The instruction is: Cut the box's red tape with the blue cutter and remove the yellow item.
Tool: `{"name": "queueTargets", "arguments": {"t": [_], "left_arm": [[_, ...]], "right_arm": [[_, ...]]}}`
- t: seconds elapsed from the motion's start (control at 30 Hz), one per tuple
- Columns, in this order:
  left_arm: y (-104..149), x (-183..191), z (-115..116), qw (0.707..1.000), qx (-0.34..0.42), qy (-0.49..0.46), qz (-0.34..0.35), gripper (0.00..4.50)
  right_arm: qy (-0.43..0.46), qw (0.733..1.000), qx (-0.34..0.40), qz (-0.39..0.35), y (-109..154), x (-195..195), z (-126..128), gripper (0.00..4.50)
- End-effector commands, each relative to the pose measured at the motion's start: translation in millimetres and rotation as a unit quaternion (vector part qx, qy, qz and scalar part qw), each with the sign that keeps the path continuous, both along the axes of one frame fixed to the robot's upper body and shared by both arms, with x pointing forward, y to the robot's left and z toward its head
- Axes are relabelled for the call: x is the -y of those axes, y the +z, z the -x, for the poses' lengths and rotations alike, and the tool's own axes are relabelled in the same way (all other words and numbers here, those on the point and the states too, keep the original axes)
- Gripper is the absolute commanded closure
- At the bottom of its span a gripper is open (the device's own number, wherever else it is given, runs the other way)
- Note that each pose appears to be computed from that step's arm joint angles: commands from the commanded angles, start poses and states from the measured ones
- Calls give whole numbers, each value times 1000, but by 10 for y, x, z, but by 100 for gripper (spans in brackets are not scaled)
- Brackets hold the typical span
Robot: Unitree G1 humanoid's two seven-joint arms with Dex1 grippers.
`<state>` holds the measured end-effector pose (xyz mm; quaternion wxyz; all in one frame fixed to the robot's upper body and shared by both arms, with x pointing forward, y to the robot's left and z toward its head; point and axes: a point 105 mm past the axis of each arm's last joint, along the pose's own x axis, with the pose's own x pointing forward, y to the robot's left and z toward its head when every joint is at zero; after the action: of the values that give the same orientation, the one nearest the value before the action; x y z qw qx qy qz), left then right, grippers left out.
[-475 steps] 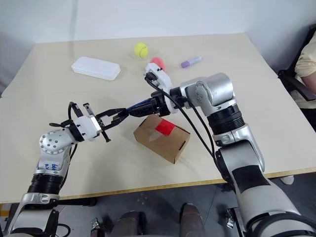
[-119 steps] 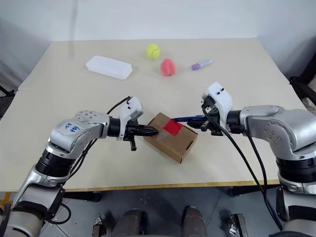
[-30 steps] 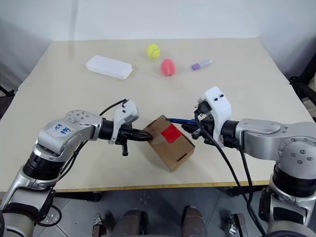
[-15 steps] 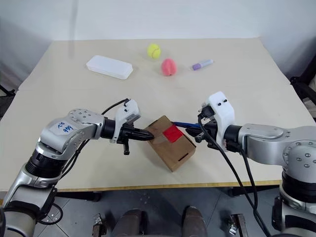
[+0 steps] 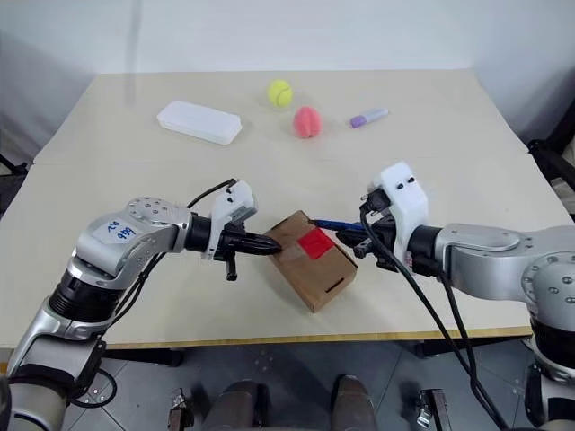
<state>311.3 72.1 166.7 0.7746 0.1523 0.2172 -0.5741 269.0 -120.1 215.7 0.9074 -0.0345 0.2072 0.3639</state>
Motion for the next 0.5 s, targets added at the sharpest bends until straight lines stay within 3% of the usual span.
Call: {"name": "queueTargets", "arguments": {"t": [0.03,0.5], "left_arm": [[-228,-28,28,999,-34,8,-29,450],[-239,-16,41,999,-37,7,-27,450]], "right_arm": [[4,1000,15,-7,76,-21,30,438],[-15,1000,20,-10,111,41,-20,438]]}}
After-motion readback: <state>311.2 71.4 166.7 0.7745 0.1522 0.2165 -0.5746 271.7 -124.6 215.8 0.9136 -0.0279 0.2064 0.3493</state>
